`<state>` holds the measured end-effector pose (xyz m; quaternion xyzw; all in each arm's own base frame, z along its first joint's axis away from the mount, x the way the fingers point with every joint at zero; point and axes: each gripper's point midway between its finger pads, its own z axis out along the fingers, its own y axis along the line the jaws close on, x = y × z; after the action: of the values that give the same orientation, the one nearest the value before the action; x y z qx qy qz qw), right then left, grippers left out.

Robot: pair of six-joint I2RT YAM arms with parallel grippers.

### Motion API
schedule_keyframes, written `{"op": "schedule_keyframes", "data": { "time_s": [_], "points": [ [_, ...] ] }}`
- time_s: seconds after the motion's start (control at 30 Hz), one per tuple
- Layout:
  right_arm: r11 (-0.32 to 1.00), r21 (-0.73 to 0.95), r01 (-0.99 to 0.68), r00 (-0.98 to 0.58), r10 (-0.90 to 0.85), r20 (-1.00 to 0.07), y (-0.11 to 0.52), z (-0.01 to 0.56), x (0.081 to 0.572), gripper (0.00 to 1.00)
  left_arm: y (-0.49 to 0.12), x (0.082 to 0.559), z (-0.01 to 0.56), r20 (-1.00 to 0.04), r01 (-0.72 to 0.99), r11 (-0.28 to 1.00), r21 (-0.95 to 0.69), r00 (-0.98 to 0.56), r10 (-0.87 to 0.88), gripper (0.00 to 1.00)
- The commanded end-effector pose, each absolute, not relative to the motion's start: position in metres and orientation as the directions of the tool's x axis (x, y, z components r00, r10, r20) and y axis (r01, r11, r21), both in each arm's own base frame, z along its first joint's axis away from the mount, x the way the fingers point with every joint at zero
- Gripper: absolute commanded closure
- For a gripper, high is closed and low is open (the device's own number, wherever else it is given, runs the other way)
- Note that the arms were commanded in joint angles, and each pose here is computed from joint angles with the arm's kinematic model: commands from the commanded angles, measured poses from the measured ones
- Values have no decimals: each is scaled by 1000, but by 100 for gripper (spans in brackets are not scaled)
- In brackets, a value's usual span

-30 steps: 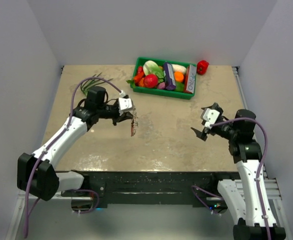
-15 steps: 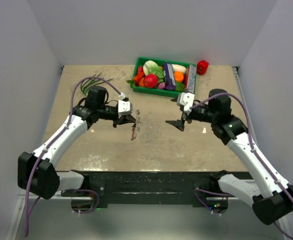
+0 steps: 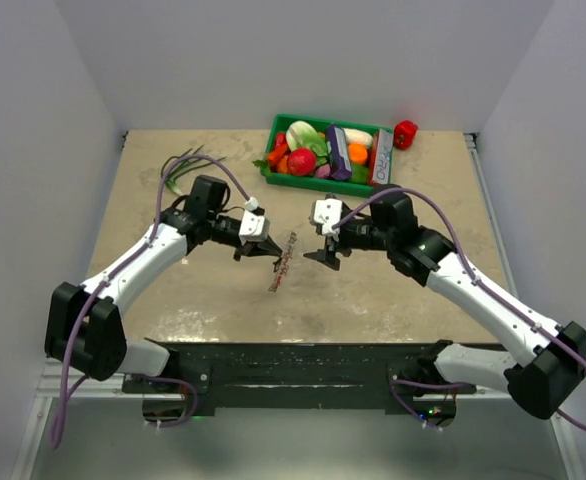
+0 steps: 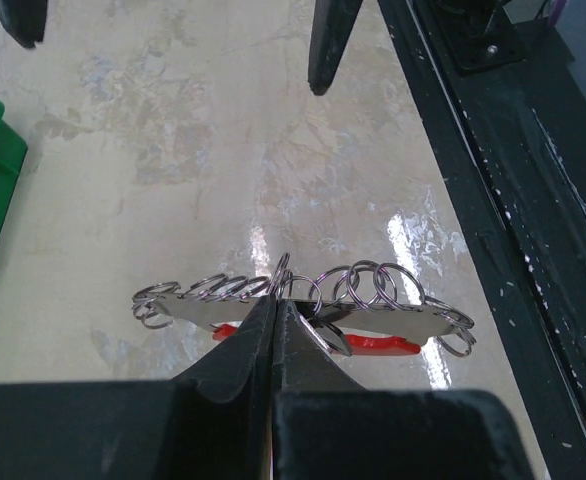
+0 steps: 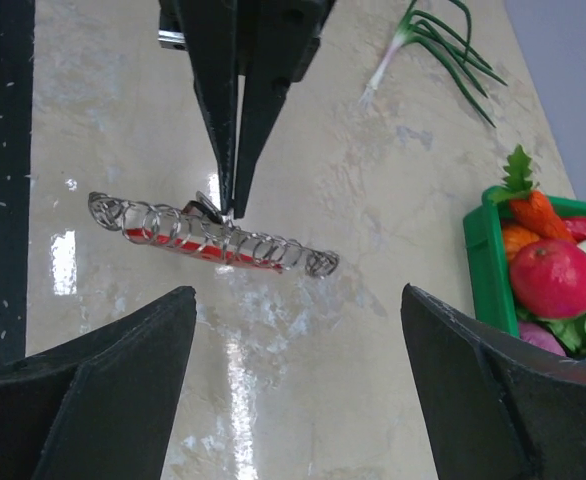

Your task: Remove the keys from the keyring

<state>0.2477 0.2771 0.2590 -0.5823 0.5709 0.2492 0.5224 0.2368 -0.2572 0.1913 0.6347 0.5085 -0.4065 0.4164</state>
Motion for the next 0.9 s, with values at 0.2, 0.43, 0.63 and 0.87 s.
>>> {"op": "schedule_keyframes", "data": {
  "time_s": [0.2, 0.43, 0.63, 0.87],
  "points": [
    [98, -299, -949, 234, -416, -879, 303, 228, 231, 37, -267, 223, 206, -959, 960, -226, 168, 212, 188, 100],
    [62, -277, -959, 224, -430, -874, 315, 214, 224, 52, -268, 221, 204, -964, 963, -221, 153, 194, 181, 100],
    [67, -254, -965, 205, -412, -888, 317, 218, 221, 64, -268, 218, 203, -965, 963, -224, 152, 193, 176, 100],
    [58, -228, -972, 186, -407, -894, 319, 214, 218, 66, -268, 216, 207, -968, 961, -231, 148, 189, 164, 100]
  ]
}}
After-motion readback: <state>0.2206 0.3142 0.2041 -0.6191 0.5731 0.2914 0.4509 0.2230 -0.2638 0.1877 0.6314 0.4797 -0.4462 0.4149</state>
